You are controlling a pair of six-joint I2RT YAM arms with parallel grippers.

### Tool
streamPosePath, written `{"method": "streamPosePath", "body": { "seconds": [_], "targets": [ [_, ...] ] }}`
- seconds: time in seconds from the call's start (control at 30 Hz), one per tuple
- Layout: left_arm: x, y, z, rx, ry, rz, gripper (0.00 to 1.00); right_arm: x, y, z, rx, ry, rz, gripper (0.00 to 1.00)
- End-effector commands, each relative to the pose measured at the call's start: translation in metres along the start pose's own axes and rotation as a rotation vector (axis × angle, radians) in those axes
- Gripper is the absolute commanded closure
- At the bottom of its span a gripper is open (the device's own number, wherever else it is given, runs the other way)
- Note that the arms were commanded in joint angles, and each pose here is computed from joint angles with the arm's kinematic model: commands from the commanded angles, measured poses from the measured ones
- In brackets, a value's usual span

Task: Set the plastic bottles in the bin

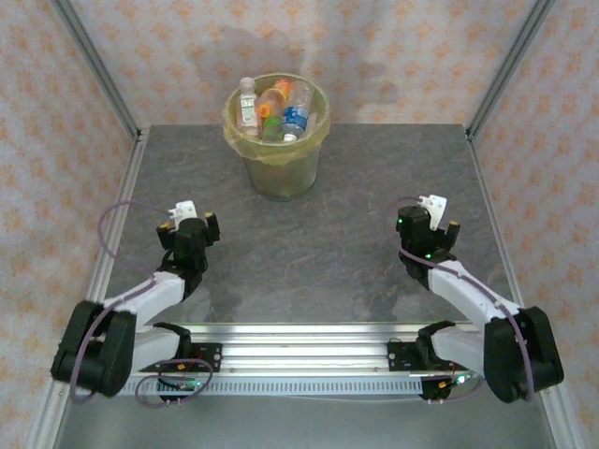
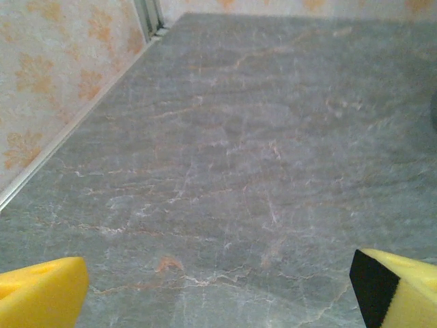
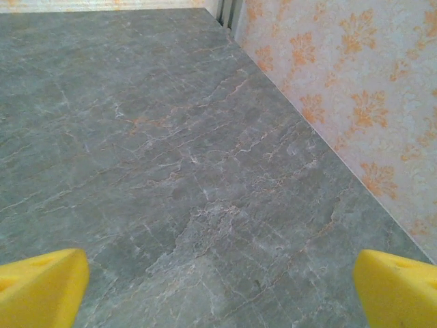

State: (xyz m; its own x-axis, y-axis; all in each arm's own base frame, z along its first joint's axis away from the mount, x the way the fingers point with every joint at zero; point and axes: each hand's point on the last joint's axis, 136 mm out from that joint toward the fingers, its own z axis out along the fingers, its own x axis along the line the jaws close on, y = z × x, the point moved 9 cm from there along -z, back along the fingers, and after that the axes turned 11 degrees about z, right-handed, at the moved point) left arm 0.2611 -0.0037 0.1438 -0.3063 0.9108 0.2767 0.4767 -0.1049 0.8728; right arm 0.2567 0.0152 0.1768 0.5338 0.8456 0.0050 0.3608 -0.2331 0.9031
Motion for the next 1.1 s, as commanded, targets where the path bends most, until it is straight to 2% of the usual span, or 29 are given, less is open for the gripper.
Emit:
{"method": "streamPosePath", "body": {
  "seconds": [0.0, 0.17, 0.3, 0.5, 0.7, 0.83, 0.93, 1.07],
  "targets": [
    [-0.002, 0.022, 0.013, -0.092, 0.041, 0.013, 0.00, 0.006, 0.006, 0.013, -0.038, 0.040, 0.033, 0.01],
    [0.001, 0.020, 0.026, -0.111, 0.015, -0.003, 0.00, 0.011, -0.002, 0.031, -0.030, 0.076, 0.033, 0.01],
    [0.004, 0.009, 0.049, -0.065, -0.033, -0.048, 0.00, 0.016, -0.007, 0.043, -0.031, 0.114, 0.035, 0.01],
    [0.001, 0.009, 0.050, -0.065, -0.072, -0.033, 0.00, 0.021, -0.005, 0.055, -0.048, 0.232, 0.039, 0.01],
    [-0.001, 0.009, 0.050, -0.064, -0.073, -0.023, 0.00, 0.012, -0.022, 0.070, -0.029, 0.331, 0.097, 0.01],
    [-0.002, 0.009, 0.050, -0.063, -0.070, -0.015, 0.00, 0.016, -0.026, 0.070, -0.017, 0.398, 0.070, 0.01],
    [-0.002, 0.010, 0.050, -0.064, -0.069, -0.014, 0.00, 0.015, -0.025, 0.071, -0.011, 0.391, 0.073, 0.01],
    [-0.002, 0.009, 0.050, -0.064, -0.068, -0.012, 0.00, 0.010, -0.022, 0.076, -0.013, 0.306, 0.111, 0.01]
  ]
}}
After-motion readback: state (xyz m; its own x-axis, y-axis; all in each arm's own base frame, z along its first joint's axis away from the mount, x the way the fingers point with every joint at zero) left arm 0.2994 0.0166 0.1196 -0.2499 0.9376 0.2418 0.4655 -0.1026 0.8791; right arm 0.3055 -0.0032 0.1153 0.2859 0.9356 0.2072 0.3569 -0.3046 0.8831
